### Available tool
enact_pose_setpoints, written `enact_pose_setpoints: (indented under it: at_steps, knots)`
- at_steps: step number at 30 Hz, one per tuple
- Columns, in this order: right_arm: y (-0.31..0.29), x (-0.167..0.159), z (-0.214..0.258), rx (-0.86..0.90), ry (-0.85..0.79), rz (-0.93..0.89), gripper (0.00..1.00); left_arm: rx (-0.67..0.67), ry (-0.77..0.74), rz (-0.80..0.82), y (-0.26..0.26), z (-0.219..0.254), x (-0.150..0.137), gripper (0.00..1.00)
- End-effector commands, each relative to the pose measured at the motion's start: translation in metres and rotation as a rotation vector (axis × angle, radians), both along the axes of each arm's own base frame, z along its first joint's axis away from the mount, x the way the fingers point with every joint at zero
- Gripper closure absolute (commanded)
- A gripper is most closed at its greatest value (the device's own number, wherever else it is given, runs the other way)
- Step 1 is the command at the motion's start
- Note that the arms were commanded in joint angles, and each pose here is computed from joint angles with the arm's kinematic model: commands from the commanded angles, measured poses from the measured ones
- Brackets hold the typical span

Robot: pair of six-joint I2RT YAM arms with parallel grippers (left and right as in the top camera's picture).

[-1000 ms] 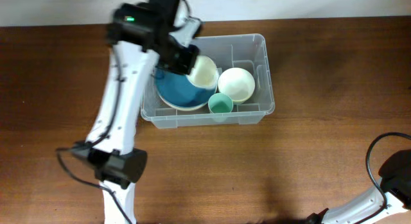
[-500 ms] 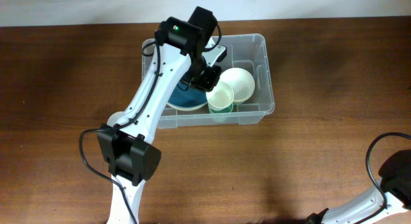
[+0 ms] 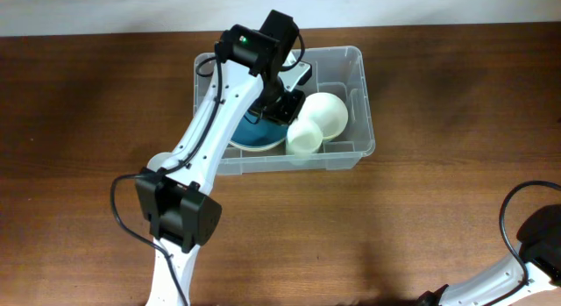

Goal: Pack container
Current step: 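Carry the cream cup over the container and drop it into the mint-green cup, then release and move the left gripper to the translucent grey cup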

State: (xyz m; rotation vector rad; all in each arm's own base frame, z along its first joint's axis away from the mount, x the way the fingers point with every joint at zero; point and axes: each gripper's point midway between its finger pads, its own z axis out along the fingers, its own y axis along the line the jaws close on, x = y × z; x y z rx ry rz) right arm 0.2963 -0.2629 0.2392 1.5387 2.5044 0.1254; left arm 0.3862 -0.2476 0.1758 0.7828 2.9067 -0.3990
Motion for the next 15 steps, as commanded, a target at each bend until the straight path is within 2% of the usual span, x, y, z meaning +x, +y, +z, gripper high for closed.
enact_pose_setpoints:
  at_steps: [1,6,10,12,15]
  knots:
    - [0.001,-0.002,0.003,-0.011,0.003,0.007,0.01,0.012,0.054,-0.018,-0.003,-0.023,0.0,0.99]
    - [0.001,-0.002,0.003,-0.011,0.003,0.007,0.01,0.009,0.05,-0.018,-0.005,-0.025,0.002,0.98]
    - [0.001,-0.002,0.003,-0.011,0.003,0.007,0.01,0.011,0.03,-0.013,-0.003,-0.024,0.007,0.84]
    - [0.001,-0.002,0.003,-0.011,0.003,0.007,0.01,0.009,0.003,-0.001,0.001,-0.019,0.015,0.67]
    - [0.001,-0.002,0.003,-0.011,0.003,0.007,0.01,0.02,-0.066,0.038,0.018,0.0,0.032,0.64]
